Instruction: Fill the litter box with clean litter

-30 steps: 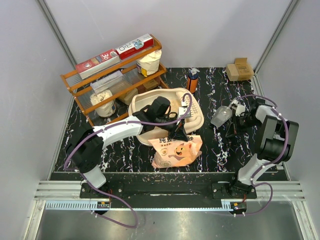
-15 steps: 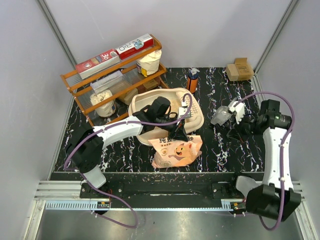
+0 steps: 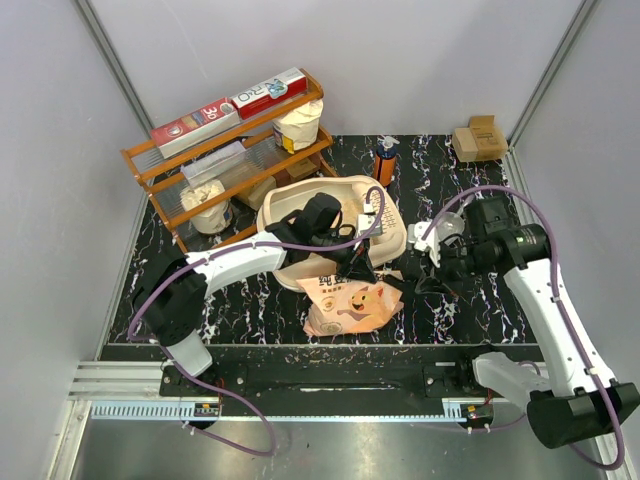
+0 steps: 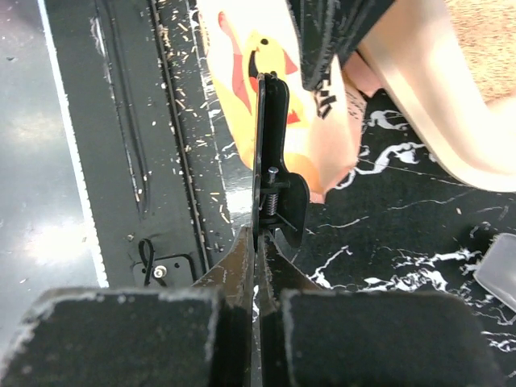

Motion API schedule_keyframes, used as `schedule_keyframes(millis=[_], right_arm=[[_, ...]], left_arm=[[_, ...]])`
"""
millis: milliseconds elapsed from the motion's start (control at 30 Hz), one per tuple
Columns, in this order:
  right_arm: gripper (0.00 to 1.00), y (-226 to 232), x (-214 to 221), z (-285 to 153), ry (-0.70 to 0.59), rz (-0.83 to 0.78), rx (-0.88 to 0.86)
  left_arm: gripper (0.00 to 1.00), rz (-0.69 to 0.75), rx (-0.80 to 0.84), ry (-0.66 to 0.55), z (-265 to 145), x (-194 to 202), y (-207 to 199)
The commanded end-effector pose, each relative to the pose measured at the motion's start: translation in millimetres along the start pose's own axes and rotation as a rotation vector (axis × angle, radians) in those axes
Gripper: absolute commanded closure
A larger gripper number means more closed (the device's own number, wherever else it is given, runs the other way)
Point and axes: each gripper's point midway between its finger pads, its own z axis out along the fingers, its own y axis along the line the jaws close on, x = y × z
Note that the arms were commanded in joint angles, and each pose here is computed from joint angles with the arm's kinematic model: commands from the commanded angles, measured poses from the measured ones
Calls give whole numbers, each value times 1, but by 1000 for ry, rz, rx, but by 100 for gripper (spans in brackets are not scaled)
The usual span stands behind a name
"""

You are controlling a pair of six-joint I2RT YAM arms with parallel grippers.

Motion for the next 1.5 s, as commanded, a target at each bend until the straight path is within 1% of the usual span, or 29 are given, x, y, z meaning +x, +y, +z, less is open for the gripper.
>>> schedule_keyframes(millis=[0,133,233,433,533,567,600,700,800,833,867,1000,1200,1400,1467], right_arm=[[100,23,16,4,115,111,-76],[100,-2,16,16,117,165,7],[100,-13,12,20,106,194,39],[100,-26,20,25,129,226,95],[100,-27,24,27,136,244,105],[100,-27,26,27,140,249,106],[100,-28,26,27,139,249,111],[100,-28,26,28,133,257,117],[100,-27,25,29,123,274,115],[100,-27,25,30,123,276,112],[100,-27,26,30,123,275,116],[100,-28,25,30,118,278,121],[100,-30,24,31,113,284,126],[100,-31,26,34,116,294,120],[100,-30,27,35,118,296,117]], left_arm=[[100,29,23,-17,2,-13,-4],[100,44,38,-29,1,-21,-8],[100,45,44,-32,1,-23,-10],[99,46,55,-37,0,-24,-12],[87,45,65,-42,1,-24,-13],[81,41,68,-44,1,-25,-13],[70,46,74,-49,2,-26,-15],[60,51,95,-68,3,-31,-16],[56,33,107,-82,9,-34,-15],[56,39,110,-88,10,-34,-14],[55,11,116,-90,12,-36,-15],[56,18,118,-79,20,-36,-12],[63,8,133,-84,26,-38,-13],[64,2,144,-91,27,-41,-12],[68,3,153,-95,28,-43,-13]])
